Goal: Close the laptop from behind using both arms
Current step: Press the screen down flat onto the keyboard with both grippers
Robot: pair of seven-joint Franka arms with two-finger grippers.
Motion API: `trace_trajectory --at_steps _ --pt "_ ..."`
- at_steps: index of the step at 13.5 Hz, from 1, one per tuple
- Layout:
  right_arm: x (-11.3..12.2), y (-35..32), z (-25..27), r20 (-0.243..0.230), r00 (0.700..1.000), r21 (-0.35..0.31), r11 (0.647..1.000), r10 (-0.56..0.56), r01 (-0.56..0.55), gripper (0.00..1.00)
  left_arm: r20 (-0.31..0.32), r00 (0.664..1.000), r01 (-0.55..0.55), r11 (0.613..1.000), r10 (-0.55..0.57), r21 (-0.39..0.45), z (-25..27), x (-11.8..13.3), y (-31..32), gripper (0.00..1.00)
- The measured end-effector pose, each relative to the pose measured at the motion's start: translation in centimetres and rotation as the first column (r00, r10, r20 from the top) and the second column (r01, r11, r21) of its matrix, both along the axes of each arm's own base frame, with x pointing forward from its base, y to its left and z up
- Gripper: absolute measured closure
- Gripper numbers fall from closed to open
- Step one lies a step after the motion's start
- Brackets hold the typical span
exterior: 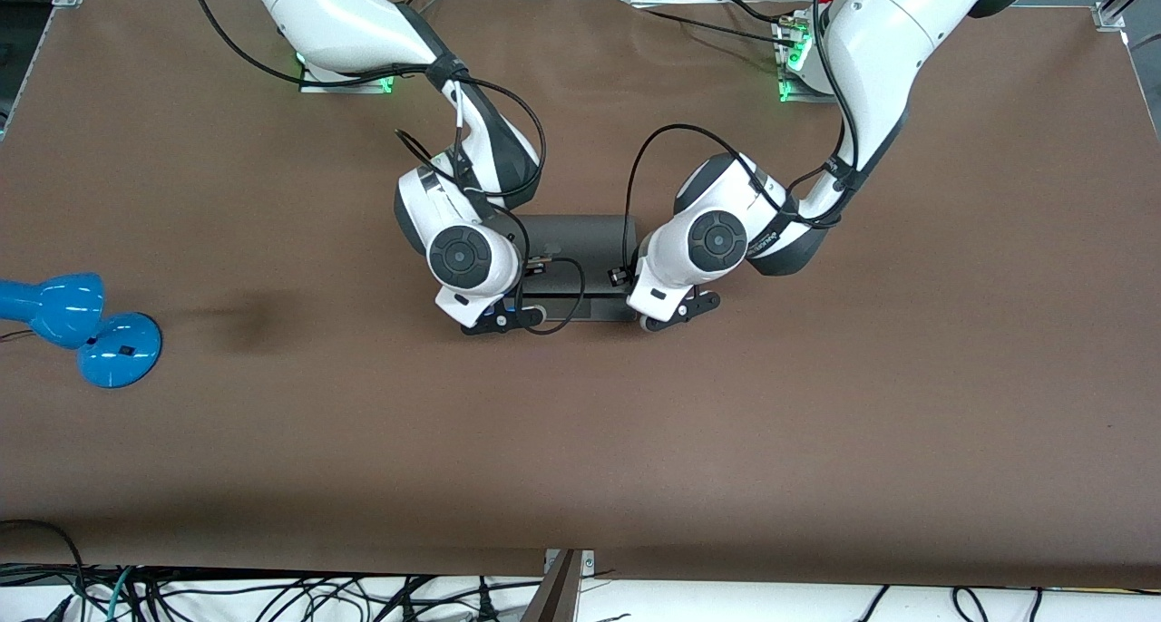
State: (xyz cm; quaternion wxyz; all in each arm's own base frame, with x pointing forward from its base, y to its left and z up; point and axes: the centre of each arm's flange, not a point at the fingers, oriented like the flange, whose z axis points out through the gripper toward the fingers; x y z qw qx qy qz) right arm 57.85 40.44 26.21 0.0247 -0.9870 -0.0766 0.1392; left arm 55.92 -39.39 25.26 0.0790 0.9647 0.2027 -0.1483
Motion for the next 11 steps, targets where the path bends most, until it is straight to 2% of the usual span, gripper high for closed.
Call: trace_trajectory --at_steps 3,11 --pt "0.4 0.1 -0.7 0.021 1.000 0.013 1.000 0.014 -0.014 0.87 0.005 1.000 0.002 1.000 -0.003 0.020 -0.6 -0.3 -0.3 0.99" --pt "1.0 -0.4 -1.8 0.046 0.999 0.005 1.000 0.019 -0.019 0.88 0.012 1.000 -0.010 1.000 0.010 0.008 -1.8 0.1 -0.5 0.99"
